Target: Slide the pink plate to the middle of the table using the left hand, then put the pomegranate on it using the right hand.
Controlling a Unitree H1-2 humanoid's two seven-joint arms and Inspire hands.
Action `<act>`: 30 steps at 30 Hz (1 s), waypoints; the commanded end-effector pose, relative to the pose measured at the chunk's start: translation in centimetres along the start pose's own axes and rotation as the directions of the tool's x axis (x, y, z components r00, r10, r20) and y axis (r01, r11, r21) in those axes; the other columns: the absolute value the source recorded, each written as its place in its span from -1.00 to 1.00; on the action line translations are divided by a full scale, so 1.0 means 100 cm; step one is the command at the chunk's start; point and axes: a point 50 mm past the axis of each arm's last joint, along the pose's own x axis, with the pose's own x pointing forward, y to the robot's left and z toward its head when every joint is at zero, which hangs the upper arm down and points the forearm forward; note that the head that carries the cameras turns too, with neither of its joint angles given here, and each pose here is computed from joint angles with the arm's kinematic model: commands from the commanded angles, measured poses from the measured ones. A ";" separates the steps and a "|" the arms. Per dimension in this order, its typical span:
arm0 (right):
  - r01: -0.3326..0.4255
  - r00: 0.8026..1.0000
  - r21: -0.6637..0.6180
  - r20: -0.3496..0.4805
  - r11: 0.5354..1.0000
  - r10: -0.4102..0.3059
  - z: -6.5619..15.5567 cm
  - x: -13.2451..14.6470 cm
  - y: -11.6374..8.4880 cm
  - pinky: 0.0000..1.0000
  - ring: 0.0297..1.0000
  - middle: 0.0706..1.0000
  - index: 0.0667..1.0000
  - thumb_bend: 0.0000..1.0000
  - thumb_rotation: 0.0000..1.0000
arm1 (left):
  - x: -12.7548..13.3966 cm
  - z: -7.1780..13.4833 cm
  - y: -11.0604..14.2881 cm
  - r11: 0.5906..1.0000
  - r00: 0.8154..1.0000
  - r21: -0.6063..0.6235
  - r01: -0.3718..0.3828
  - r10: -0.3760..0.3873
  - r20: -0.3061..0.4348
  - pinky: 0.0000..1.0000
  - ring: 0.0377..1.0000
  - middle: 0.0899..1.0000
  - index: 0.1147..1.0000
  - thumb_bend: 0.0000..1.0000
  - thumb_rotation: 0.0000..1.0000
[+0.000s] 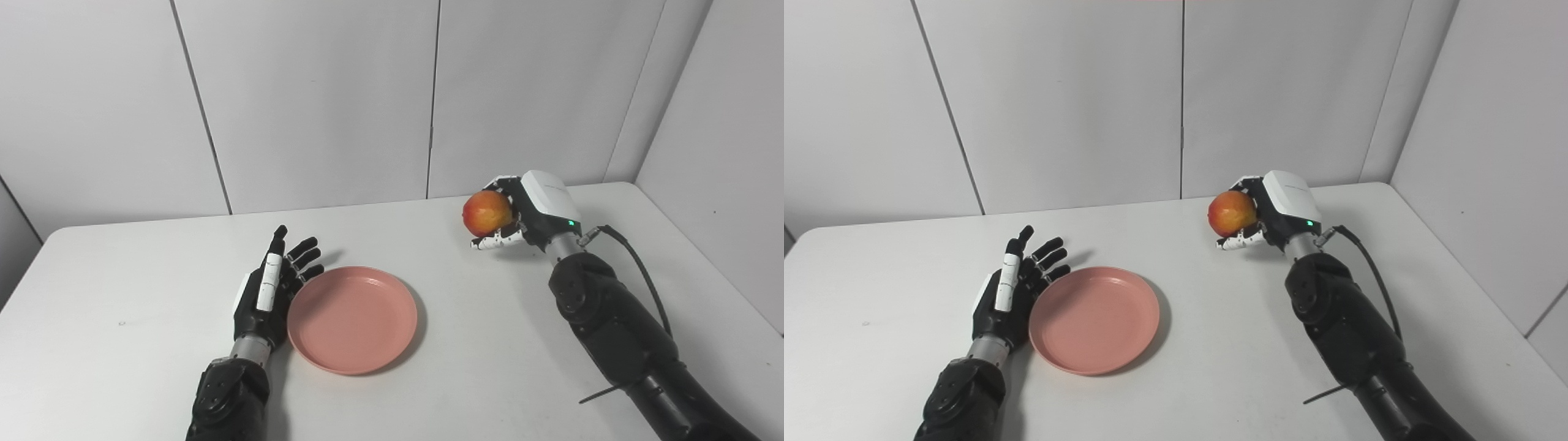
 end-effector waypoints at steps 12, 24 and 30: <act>0.057 0.959 0.078 0.272 0.995 -0.077 0.089 -0.009 -0.027 -0.43 -0.33 -0.14 -0.05 0.04 -0.97 | -0.005 -0.022 -0.009 1.000 0.994 -0.028 -0.011 0.008 -0.108 0.51 0.60 0.53 1.00 0.84 0.50; 0.024 0.936 0.144 0.345 0.989 -0.073 0.118 -0.030 -0.011 -0.41 -0.29 -0.15 -0.04 0.04 -0.97 | -0.003 -0.024 -0.017 1.000 0.994 -0.022 -0.006 0.004 -0.105 0.36 0.55 0.52 1.00 0.87 0.50; 0.008 0.935 0.163 0.349 0.987 -0.065 0.122 -0.039 0.003 -0.36 -0.20 -0.12 -0.06 0.04 -0.97 | -0.002 -0.024 -0.018 1.000 0.995 -0.029 -0.001 -0.002 -0.103 0.40 0.55 0.51 1.00 0.85 0.49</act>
